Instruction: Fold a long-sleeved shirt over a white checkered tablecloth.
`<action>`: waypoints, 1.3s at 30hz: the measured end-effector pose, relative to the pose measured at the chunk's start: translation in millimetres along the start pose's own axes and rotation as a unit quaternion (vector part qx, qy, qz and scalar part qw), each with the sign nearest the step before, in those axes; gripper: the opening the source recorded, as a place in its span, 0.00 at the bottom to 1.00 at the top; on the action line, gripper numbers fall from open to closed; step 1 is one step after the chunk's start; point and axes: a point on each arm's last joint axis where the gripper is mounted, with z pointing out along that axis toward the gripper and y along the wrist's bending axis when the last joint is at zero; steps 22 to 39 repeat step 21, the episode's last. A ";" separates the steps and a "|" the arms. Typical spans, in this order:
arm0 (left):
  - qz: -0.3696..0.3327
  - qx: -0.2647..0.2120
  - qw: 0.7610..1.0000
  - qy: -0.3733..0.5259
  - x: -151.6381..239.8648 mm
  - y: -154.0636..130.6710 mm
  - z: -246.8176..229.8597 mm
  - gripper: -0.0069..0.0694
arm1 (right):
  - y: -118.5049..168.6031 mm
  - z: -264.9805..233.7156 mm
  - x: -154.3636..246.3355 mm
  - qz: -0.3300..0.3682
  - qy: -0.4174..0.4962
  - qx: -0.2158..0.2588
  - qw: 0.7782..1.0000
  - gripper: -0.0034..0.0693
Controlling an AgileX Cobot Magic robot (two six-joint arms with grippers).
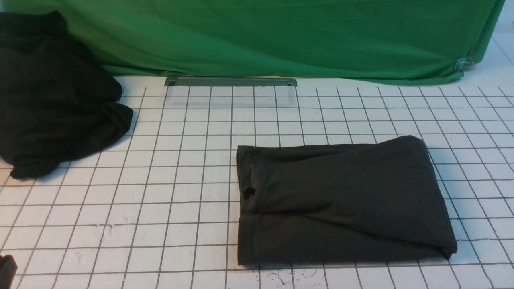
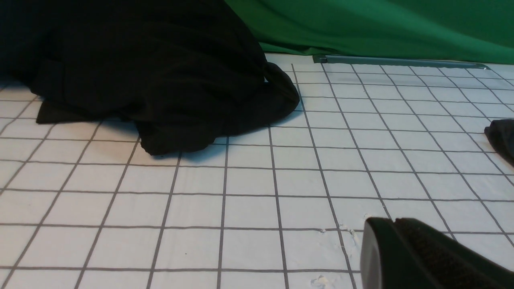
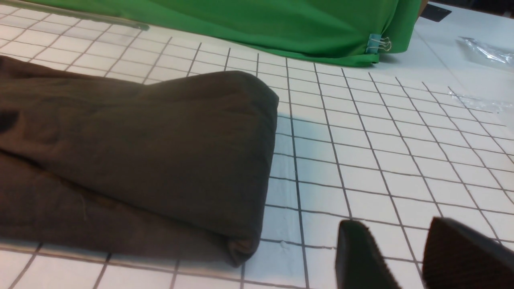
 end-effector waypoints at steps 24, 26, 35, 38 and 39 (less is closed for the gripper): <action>0.000 0.000 1.000 0.000 0.0 0.0 0.0 0.12 | 0.0 0.0 0.0 0.000 0.000 0.000 1.000 0.38; 0.000 0.000 1.000 0.000 0.0 0.0 0.0 0.12 | 0.0 0.0 0.0 0.000 0.000 0.000 1.000 0.38; 0.000 0.000 1.000 0.000 0.0 0.0 0.0 0.12 | 0.0 0.0 0.0 0.000 0.000 0.000 1.000 0.38; 0.000 0.000 1.000 0.000 0.0 0.0 0.0 0.12 | 0.0 0.0 0.0 0.000 0.000 0.000 1.000 0.38; 0.000 0.000 1.000 0.000 0.0 0.0 0.0 0.12 | 0.0 0.0 0.0 0.000 0.000 0.000 1.000 0.38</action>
